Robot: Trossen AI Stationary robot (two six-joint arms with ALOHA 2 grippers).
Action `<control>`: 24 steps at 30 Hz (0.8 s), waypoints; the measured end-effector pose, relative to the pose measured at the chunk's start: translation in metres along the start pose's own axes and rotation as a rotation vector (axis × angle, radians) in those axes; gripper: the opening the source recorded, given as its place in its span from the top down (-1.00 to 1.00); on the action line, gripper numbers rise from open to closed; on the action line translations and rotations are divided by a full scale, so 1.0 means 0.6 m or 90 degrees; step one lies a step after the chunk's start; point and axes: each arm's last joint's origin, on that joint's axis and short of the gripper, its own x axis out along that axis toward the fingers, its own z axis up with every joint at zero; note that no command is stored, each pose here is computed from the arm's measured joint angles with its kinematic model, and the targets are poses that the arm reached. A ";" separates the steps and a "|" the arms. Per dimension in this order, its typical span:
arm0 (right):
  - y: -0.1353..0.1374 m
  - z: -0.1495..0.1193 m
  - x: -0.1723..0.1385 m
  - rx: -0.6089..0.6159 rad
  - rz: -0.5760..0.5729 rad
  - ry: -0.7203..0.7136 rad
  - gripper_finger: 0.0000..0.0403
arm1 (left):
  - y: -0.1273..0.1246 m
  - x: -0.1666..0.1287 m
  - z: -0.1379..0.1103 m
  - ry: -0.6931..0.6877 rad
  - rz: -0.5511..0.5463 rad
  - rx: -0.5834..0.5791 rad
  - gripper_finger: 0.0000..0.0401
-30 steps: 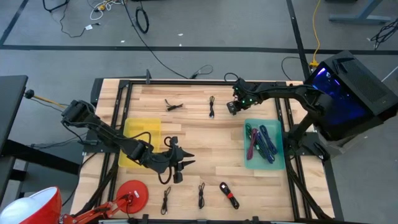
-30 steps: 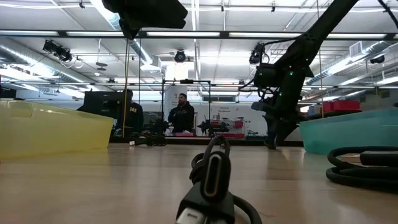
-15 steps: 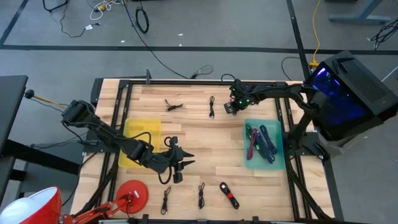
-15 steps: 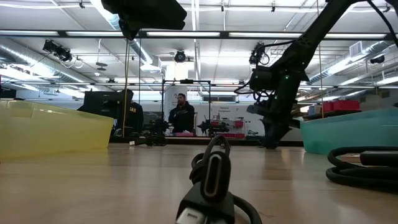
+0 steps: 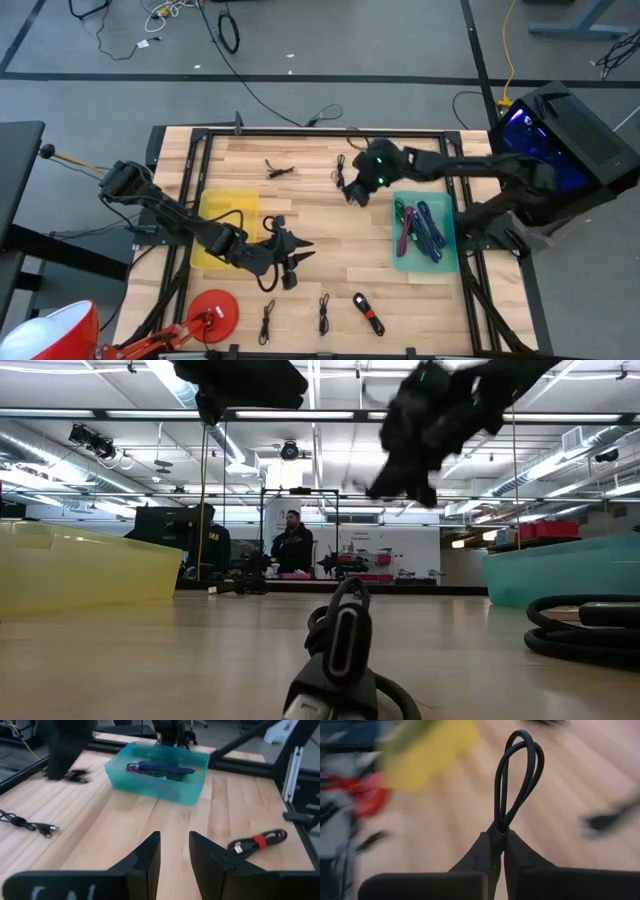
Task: Pick & Place USB Port
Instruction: Put the black charger cable into the yellow bin
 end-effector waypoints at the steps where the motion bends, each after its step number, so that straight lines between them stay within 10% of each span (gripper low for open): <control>1: 0.021 -0.003 -0.008 -0.019 0.013 -0.007 0.92 | 0.000 0.001 0.002 -0.006 -0.001 -0.006 0.46; 14: 0.240 -0.086 -0.079 -0.190 0.137 -0.149 0.93 | -0.019 -0.007 0.056 -0.178 -0.133 -0.060 0.46; 24: 0.320 -0.134 -0.100 -0.276 0.202 -0.239 0.93 | -0.015 0.045 0.054 -0.265 -0.219 -0.084 0.46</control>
